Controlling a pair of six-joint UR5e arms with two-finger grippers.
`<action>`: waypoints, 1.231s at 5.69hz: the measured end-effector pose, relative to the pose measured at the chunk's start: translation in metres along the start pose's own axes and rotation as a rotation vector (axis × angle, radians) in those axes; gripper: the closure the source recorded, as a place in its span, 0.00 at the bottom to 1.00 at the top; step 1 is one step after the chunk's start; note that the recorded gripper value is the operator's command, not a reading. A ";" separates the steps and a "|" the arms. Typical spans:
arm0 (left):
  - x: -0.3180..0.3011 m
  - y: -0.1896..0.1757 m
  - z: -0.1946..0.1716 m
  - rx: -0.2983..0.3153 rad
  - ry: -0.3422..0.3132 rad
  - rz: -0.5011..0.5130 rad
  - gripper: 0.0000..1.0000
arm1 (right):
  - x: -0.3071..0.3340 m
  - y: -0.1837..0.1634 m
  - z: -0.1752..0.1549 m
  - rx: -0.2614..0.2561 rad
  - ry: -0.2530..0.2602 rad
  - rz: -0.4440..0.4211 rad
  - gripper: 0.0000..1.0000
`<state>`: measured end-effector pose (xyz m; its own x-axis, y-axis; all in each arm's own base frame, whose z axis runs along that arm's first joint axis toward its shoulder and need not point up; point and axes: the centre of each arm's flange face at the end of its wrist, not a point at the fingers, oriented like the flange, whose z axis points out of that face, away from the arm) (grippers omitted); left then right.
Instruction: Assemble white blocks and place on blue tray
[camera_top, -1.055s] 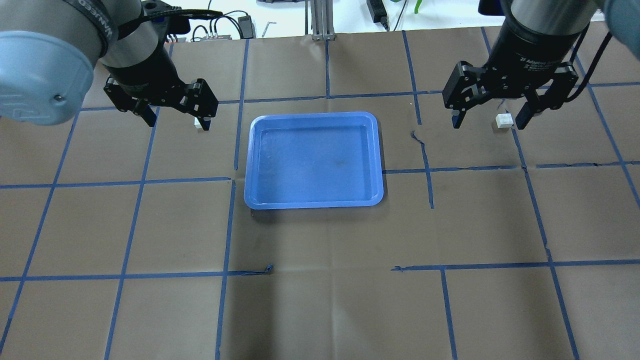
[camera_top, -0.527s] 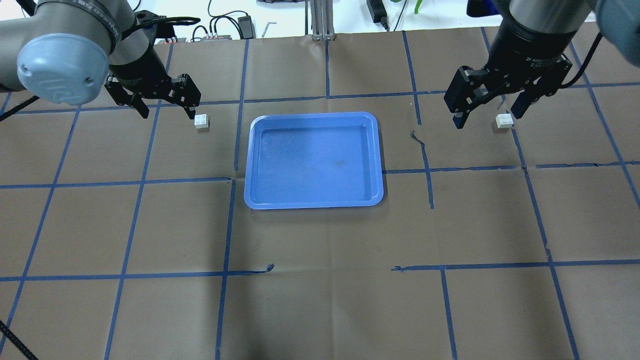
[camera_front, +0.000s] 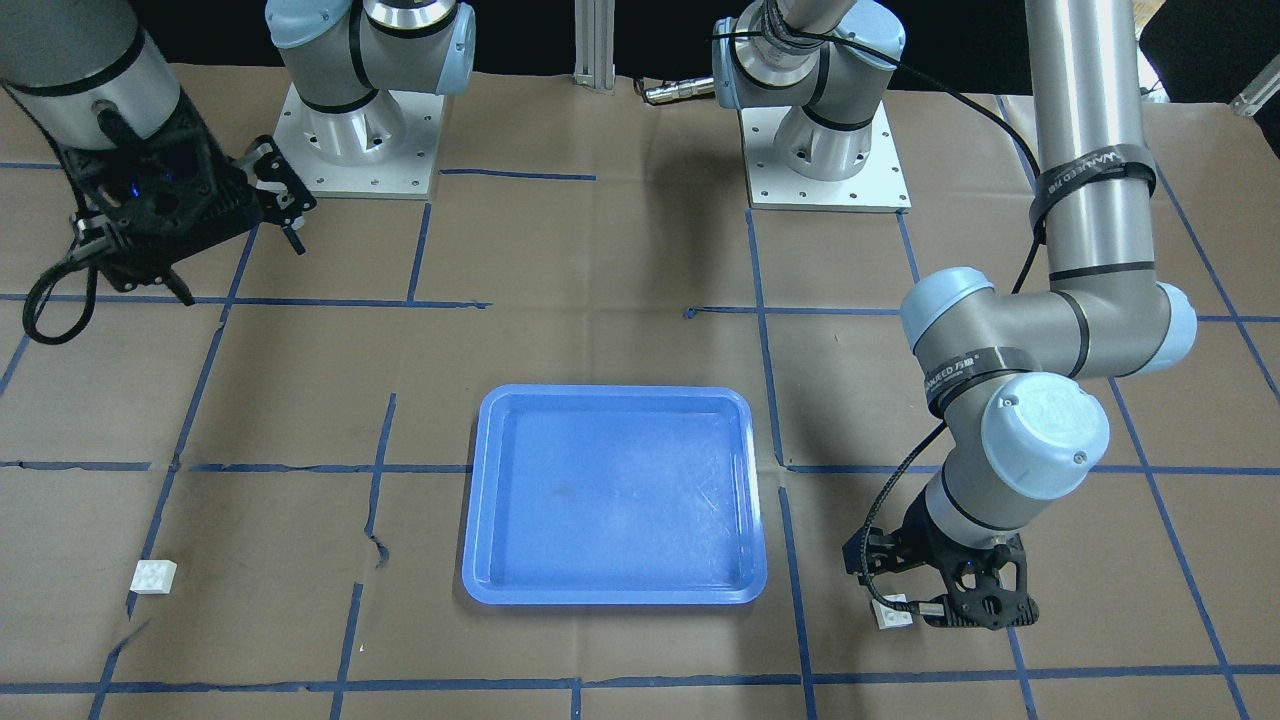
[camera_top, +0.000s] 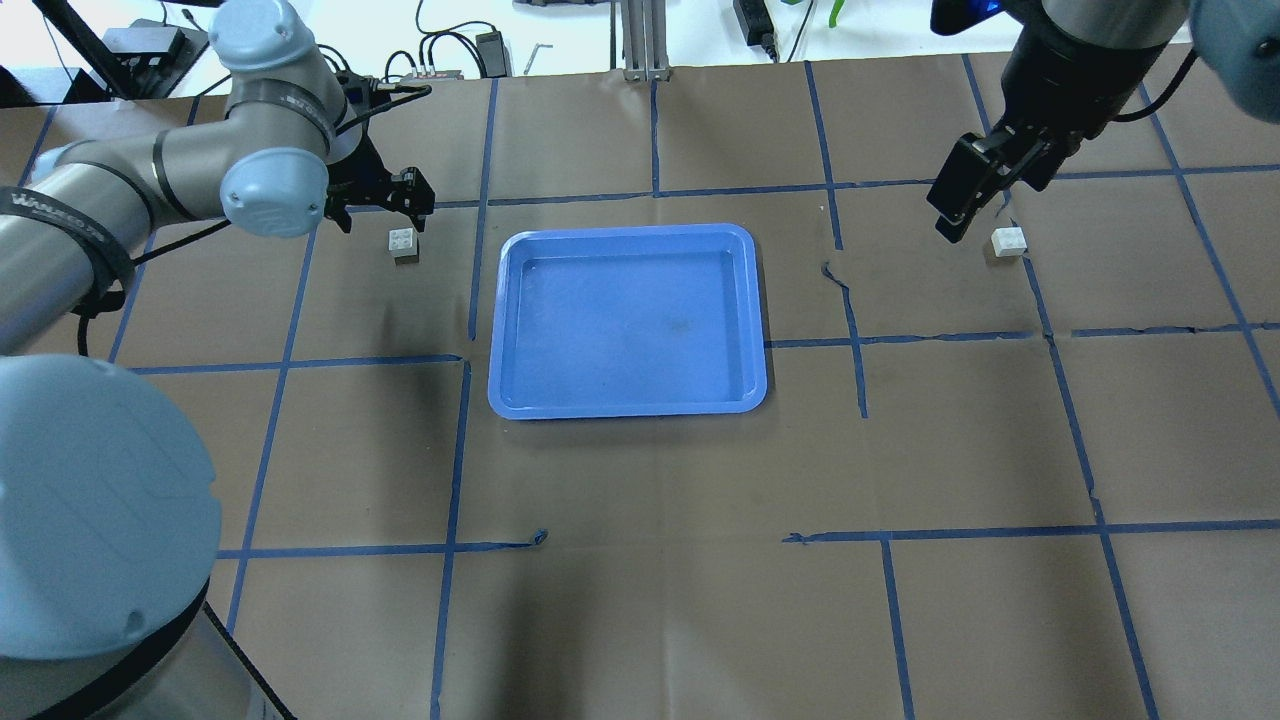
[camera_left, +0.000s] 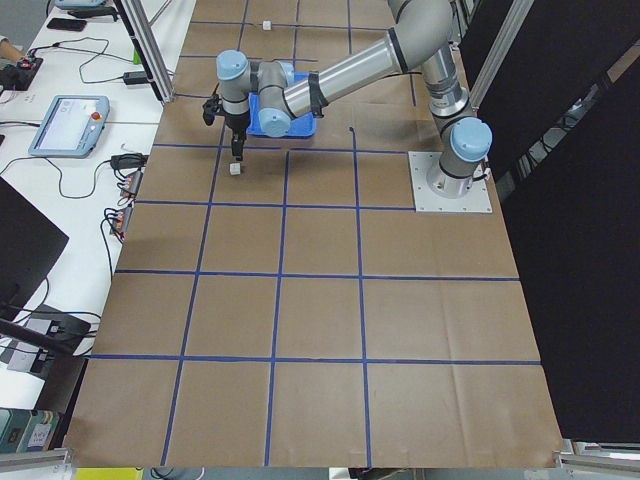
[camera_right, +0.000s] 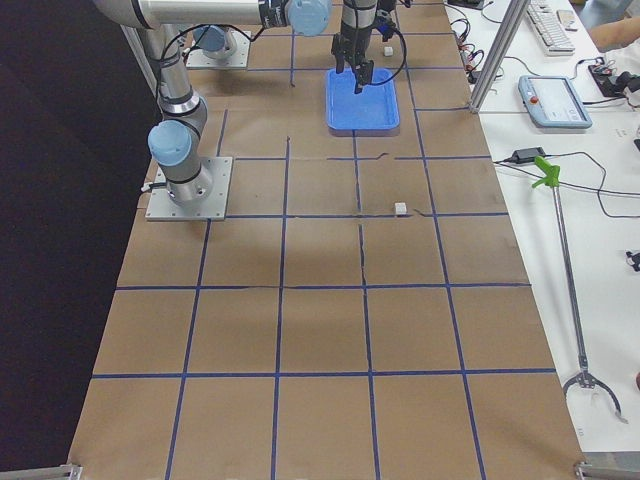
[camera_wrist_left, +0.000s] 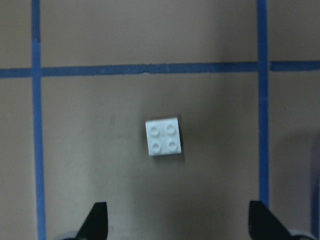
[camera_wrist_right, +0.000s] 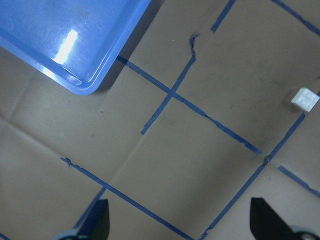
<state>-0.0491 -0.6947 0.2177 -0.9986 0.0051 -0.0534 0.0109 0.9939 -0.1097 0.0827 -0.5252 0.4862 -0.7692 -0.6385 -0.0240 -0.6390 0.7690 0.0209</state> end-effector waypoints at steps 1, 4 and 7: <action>0.000 -0.005 0.034 0.013 -0.003 -0.001 0.03 | 0.033 0.006 0.007 0.017 0.017 -0.202 0.00; 0.001 -0.007 0.055 0.018 -0.005 -0.006 0.87 | 0.167 0.025 0.034 0.055 0.050 -0.725 0.00; 0.000 -0.008 0.042 0.036 -0.005 -0.006 0.94 | 0.268 0.029 0.096 0.218 -0.038 -0.847 0.00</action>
<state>-0.0470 -0.7078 0.1768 -0.9983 -0.0011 -0.0579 0.0073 0.9893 -0.1454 -0.1412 -0.6707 0.3842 -0.0327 -0.9992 0.0217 -0.9772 0.0274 -0.2105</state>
